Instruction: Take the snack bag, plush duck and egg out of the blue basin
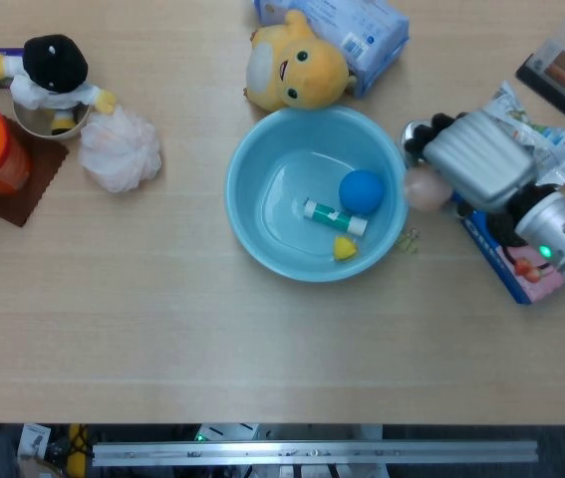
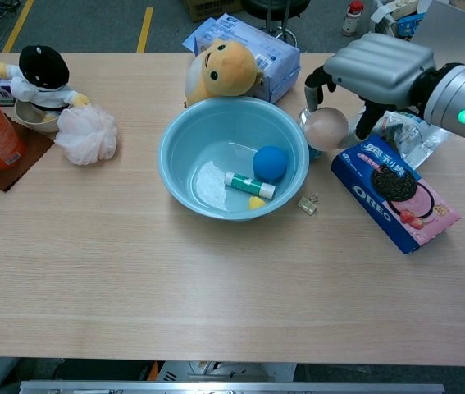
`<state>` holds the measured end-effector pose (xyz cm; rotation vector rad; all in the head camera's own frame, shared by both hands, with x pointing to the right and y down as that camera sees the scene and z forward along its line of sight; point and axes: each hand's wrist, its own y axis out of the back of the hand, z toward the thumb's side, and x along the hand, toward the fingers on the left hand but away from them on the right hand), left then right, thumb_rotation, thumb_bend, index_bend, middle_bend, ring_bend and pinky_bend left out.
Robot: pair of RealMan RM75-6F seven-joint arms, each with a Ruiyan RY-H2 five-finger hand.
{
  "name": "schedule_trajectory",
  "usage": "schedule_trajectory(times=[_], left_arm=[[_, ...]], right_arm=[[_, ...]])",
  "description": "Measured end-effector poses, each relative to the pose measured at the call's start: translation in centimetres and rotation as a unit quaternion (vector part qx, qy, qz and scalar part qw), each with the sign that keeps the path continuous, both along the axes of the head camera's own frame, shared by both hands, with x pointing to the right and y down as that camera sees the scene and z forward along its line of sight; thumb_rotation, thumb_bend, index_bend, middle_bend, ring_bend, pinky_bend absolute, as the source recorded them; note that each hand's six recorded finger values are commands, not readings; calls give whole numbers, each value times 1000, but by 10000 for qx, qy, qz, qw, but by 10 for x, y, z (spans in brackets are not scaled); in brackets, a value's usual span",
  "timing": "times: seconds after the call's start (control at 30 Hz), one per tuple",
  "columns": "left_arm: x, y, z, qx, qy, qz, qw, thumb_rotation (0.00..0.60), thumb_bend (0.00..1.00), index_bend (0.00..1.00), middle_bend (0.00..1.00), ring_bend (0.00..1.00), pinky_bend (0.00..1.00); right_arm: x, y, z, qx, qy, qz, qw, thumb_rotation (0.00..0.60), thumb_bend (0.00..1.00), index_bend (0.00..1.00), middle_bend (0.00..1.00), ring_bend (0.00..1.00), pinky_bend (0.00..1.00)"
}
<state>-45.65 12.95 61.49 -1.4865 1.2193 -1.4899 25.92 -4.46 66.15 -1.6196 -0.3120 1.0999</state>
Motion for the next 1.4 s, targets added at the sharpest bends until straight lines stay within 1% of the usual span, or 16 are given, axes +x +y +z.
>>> schedule_trajectory(times=[0.13, 0.27, 0.4, 0.63, 0.87, 1.17, 1.33, 1.4], left_arm=[[2, 1, 1, -39, 36, 16, 10000, 600, 300, 0, 72, 20, 65], [4, 0, 2, -67, 47, 59, 9999, 600, 301, 0, 72, 20, 66], [7, 0, 1, -67, 75, 108, 9999, 600, 301, 0, 72, 20, 65], [9, -1, 2, -99, 88, 135, 9998, 600, 302, 0, 72, 20, 65], [10, -1, 2, -111, 93, 158, 9998, 600, 300, 0, 72, 20, 65], [8, 0, 3, -147, 81, 124, 9998, 600, 302, 0, 72, 20, 66], [9, -1, 4, -154, 90, 146, 9997, 600, 302, 0, 72, 20, 65], [10, -1, 4, -151, 93, 159, 9997, 600, 301, 0, 72, 20, 65]], right_arm=[[17, 7, 2, -65, 67, 56, 9999, 600, 81, 546, 427, 366, 598], [34, 15, 12, -183, 207, 111, 9996, 600, 80, 546, 427, 366, 598], [45, 16, 19, -204, 268, 198, 9992, 600, 81, 546, 427, 366, 598], [60, -3, 22, 22, 366, 468, 9982, 600, 80, 546, 427, 366, 598], [73, -28, 30, 285, 628, 754, 9948, 600, 80, 546, 427, 366, 598], [81, -50, 54, 460, 1049, 945, 9889, 600, 80, 546, 427, 366, 598], [81, -54, 70, 430, 1222, 995, 9866, 600, 80, 546, 419, 363, 598], [80, -55, 76, 446, 1293, 986, 9857, 600, 80, 532, 409, 354, 598]])
